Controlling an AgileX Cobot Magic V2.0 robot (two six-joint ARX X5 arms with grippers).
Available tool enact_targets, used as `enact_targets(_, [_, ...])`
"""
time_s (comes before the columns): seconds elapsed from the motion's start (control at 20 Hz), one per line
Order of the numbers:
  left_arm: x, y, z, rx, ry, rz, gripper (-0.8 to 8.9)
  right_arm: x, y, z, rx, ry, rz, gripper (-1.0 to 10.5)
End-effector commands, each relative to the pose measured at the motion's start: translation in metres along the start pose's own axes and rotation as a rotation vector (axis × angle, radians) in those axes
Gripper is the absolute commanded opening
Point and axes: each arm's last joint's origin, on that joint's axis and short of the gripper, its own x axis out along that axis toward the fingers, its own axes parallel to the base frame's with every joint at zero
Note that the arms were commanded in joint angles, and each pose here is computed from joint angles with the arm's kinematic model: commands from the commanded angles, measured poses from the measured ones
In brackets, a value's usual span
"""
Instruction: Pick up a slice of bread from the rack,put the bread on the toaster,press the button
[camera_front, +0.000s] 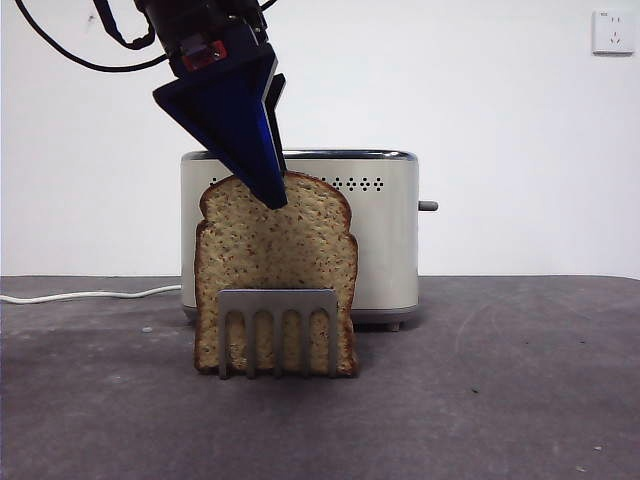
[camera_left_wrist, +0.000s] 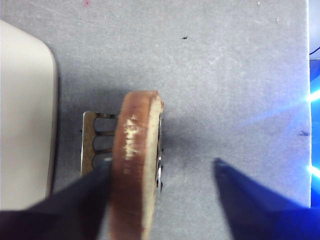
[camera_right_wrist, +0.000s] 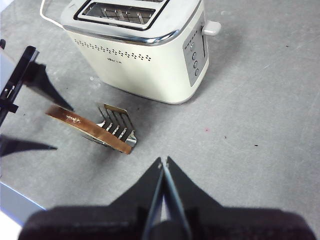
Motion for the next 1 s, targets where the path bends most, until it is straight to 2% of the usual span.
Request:
enact_targets(0.05, [0.003,0.000,0.001,0.006,0.001,-0.004,-0.09,0.000,0.000,0.000,-0.009,-0.001,0.004,-0.1])
enact_targets(0.45, [0.003,0.001,0.001,0.007,-0.008,0.005,-0.09,0.000,0.001,0.000,-0.009,0.001,0.004,-0.1])
enact_targets(0.7, [-0.002,0.006,0.006,0.010,-0.017,0.066,-0.09,0.000,0.000,0.000,-0.008,0.002,0.004,-0.1])
enact_targets(1.0, [-0.039,0.013,0.018,0.010,-0.016,0.083,-0.08,0.000,0.000,0.000,-0.008,0.002,0.004,-0.1])
